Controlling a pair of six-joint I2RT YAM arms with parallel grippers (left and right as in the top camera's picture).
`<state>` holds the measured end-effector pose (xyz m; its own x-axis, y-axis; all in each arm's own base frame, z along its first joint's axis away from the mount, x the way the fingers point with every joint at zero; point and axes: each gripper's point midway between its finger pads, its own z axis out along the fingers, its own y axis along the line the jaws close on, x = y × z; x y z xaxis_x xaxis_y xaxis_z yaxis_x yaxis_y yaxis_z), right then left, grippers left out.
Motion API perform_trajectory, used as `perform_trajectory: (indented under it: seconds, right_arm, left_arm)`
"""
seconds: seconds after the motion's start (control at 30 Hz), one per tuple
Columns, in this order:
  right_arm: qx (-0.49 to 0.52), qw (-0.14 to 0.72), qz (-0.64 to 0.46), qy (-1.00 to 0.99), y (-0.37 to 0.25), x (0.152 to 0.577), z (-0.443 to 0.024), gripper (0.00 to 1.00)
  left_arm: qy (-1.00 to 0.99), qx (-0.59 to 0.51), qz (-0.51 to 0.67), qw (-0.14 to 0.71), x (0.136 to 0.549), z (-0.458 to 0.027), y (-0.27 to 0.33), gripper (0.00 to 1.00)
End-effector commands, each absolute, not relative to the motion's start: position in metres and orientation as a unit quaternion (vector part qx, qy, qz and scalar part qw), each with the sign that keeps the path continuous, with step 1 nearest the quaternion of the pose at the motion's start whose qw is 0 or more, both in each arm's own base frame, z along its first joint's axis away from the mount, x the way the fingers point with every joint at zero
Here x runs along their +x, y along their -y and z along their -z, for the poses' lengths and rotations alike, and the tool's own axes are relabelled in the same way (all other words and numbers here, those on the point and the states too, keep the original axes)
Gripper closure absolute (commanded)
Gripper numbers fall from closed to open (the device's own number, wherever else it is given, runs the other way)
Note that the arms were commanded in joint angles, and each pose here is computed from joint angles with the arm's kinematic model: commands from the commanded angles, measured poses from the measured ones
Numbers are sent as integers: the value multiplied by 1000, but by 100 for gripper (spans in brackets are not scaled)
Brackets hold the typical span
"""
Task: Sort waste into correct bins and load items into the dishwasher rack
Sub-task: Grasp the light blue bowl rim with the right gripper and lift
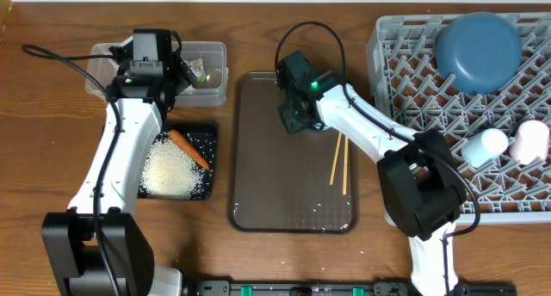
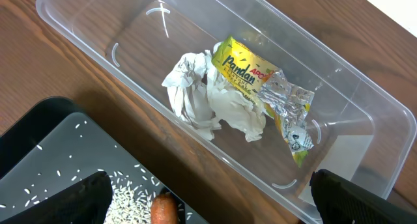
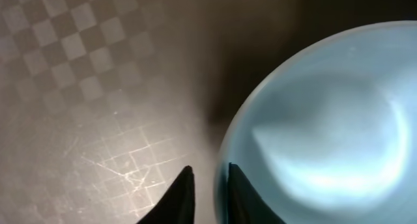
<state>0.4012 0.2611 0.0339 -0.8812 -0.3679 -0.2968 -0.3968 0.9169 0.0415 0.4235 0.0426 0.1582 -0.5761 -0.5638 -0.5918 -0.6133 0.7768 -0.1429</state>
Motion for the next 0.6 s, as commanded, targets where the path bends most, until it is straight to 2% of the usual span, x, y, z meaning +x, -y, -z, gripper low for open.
perform_trajectory:
  seconds: [0.0, 0.1, 0.27, 0.43, 0.57]
  right_arm:
    - [-196, 143, -43, -969, -264, 400, -30, 91]
    - [-197, 143, -43, -969, -264, 400, -31, 99]
    - [-196, 153, -53, -967, -269, 404, -52, 99]
    - [-184, 201, -73, -959, -267, 413, -126, 99]
    - [-150, 261, -100, -948, -240, 415, -204, 99]
  left_arm:
    - [-889, -330, -44, 316, 424, -155, -44, 1]
    - [-889, -330, -44, 316, 424, -155, -43, 1]
    - [-889, -330, -44, 316, 424, -155, -44, 1]
    - [-889, -330, -44, 316, 424, -155, -44, 1]
    - [-889, -330, -44, 316, 424, -155, -44, 1]
